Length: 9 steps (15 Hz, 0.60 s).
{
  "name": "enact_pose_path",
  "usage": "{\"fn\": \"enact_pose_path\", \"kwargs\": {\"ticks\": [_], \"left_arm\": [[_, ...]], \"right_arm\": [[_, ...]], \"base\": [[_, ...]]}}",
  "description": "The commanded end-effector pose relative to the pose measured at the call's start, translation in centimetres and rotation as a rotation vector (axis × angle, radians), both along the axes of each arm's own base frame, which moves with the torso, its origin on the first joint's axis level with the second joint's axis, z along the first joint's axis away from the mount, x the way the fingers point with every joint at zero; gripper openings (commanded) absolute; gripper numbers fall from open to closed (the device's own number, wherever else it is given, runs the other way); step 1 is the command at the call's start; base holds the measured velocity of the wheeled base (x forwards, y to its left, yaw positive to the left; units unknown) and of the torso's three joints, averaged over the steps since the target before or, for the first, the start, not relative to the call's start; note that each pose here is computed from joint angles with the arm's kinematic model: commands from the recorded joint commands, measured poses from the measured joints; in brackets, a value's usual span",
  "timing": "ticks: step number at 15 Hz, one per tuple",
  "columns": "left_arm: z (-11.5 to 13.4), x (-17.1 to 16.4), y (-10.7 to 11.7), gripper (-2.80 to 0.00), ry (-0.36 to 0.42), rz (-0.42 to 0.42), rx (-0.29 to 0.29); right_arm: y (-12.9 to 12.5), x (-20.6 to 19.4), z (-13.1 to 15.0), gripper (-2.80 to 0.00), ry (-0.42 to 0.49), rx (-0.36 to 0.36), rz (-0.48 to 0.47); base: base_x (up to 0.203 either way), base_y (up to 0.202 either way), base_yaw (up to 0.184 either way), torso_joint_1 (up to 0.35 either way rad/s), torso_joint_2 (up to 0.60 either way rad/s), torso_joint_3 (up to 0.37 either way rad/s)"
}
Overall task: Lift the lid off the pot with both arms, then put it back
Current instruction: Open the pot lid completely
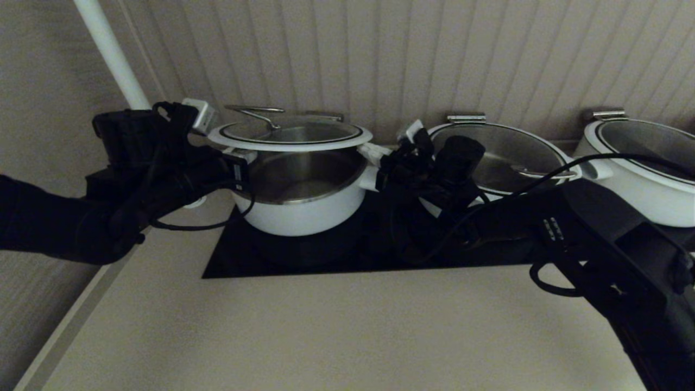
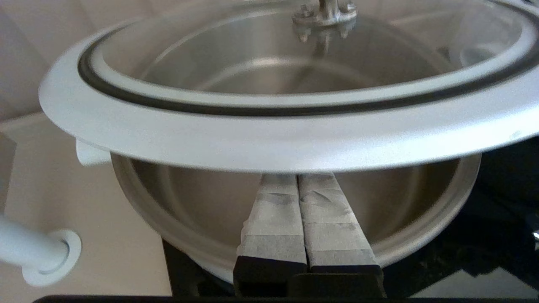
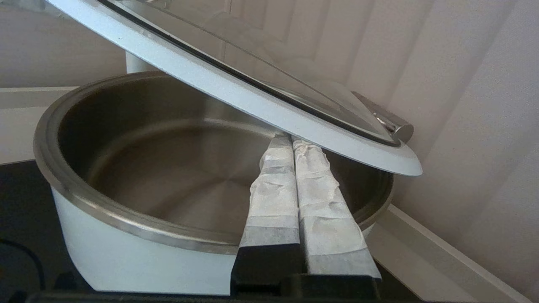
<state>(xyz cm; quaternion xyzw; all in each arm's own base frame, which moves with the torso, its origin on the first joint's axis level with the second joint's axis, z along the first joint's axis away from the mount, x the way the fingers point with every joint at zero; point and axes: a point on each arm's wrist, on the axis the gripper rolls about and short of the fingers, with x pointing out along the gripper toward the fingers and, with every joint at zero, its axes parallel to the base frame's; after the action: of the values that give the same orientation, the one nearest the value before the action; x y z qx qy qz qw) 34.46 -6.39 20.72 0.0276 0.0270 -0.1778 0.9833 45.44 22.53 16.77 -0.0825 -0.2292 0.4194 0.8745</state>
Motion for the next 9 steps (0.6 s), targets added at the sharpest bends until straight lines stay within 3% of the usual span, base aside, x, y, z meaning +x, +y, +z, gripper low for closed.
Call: {"fn": "enact_pose_path", "kwargs": {"ticks": [1,9], "left_arm": [[0.30,0.27,-0.05,-2.80,-0.015,-0.001,-0.003],[1.21,0.93,-0.07,-2.80,-0.051,0.023,-0.008]], "right_arm": [[-0.04,-0.19,0.53,-2.80,-0.017,0.005,0.003],[-0.16,-0.44,1.29,-2.80,-0.032,0.012,0.003]], "base": [[0.000,0.000,0.000,0.000,0.00,0.000],[0.000,0.000,0.000,0.000,0.00,0.000]]}}
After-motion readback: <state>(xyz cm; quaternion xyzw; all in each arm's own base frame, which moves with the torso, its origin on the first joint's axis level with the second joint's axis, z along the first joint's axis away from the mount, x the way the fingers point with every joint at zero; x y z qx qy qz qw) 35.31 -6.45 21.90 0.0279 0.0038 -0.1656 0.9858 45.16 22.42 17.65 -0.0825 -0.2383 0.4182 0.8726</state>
